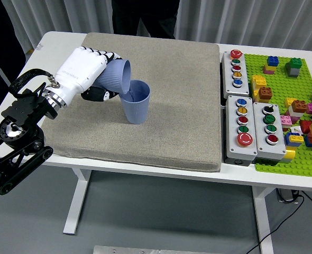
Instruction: Pick cup pour cup place
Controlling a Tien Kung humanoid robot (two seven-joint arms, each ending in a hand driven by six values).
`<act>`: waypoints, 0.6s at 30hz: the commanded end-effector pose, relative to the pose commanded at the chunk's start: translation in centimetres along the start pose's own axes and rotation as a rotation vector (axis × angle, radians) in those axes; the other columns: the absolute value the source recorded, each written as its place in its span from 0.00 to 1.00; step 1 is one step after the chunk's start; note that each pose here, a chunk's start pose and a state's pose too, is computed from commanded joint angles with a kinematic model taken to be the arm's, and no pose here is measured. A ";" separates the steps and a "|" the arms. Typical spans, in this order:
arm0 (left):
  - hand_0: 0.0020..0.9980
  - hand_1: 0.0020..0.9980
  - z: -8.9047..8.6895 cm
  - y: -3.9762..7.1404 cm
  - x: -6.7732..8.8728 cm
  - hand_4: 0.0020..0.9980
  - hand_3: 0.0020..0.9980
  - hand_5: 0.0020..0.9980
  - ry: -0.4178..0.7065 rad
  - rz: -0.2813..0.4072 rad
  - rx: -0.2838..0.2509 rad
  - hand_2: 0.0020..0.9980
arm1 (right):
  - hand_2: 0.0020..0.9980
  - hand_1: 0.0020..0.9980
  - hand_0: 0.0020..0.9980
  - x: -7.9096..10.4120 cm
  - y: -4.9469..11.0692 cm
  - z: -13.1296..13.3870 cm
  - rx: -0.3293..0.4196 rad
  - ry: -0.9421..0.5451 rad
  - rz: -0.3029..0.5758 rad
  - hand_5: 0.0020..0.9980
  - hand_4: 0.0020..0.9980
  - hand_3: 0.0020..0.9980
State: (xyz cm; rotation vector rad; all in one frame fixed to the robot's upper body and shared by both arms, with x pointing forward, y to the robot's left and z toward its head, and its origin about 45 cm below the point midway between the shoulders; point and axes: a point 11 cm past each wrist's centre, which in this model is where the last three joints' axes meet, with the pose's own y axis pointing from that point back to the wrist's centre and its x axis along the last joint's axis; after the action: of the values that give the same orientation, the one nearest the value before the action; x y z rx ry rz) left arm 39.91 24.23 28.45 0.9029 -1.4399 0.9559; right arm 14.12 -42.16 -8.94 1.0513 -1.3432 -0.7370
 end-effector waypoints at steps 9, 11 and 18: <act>0.47 0.43 0.0 -0.1 0.4 0.73 0.46 0.21 -0.026 -0.003 -0.009 0.44 | 0.57 0.64 0.67 -0.1 0.0 0.2 -0.004 0.001 0.000 0.15 0.00 0.57; 0.47 0.43 0.1 -0.1 0.4 0.73 0.45 0.21 -0.028 -0.002 -0.010 0.44 | 0.57 0.64 0.67 -0.1 0.0 0.3 -0.006 0.002 -0.001 0.15 0.00 0.57; 0.47 0.43 0.3 -0.4 0.7 0.73 0.45 0.21 -0.041 -0.002 -0.021 0.44 | 0.57 0.64 0.67 -0.2 -0.1 0.6 -0.011 0.004 -0.003 0.15 0.00 0.57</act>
State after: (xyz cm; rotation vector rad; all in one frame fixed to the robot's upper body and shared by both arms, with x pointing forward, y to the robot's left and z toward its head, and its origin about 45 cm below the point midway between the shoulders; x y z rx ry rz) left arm 40.10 23.77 29.14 0.9136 -1.4807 0.9238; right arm 13.54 -42.09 -9.13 1.0456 -1.3329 -0.7433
